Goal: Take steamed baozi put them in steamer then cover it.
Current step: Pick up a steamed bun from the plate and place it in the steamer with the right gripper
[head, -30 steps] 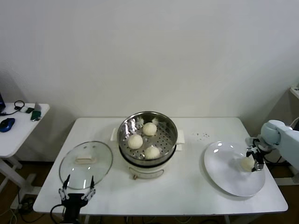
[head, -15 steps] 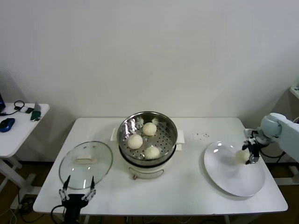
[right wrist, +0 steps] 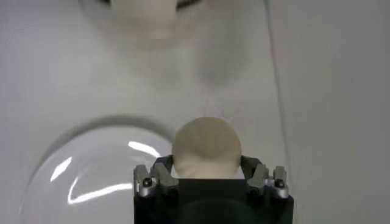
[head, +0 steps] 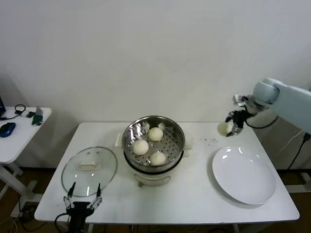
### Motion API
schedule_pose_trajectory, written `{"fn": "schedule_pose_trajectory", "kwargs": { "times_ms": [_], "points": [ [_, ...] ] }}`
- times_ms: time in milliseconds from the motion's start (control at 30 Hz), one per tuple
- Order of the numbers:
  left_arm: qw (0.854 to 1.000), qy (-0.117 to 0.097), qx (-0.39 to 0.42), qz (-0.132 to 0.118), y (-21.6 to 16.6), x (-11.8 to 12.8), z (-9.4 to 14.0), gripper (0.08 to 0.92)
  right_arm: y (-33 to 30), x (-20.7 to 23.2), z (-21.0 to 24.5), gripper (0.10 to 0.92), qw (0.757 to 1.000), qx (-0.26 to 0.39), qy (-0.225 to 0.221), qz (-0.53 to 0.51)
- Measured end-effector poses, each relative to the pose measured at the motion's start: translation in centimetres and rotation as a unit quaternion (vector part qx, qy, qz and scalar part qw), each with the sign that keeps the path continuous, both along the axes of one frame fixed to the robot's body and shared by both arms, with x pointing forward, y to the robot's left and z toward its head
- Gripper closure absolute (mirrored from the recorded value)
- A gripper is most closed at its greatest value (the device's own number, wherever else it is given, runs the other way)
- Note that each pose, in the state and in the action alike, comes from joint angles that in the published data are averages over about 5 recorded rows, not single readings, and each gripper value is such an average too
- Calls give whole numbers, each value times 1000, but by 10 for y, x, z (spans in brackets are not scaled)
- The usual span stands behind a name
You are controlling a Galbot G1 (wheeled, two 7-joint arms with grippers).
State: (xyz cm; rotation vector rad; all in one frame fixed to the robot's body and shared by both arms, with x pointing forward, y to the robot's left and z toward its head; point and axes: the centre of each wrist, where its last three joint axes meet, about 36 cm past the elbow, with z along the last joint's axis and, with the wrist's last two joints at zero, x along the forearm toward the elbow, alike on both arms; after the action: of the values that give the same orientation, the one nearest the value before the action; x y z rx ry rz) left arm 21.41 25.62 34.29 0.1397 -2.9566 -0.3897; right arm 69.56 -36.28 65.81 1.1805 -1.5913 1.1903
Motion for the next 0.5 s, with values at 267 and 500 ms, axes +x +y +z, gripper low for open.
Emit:
{"fn": "schedule_pose_trajectory", "kwargs": {
  "times_ms": [267, 500],
  "points": [
    [1000, -2, 1, -14, -3, -1, 2, 177, 89, 10, 39, 301, 999, 27, 2, 32],
    [1000, -2, 5, -19, 1, -3, 3, 177, 164, 10, 41, 301, 998, 25, 13, 65]
  ]
}}
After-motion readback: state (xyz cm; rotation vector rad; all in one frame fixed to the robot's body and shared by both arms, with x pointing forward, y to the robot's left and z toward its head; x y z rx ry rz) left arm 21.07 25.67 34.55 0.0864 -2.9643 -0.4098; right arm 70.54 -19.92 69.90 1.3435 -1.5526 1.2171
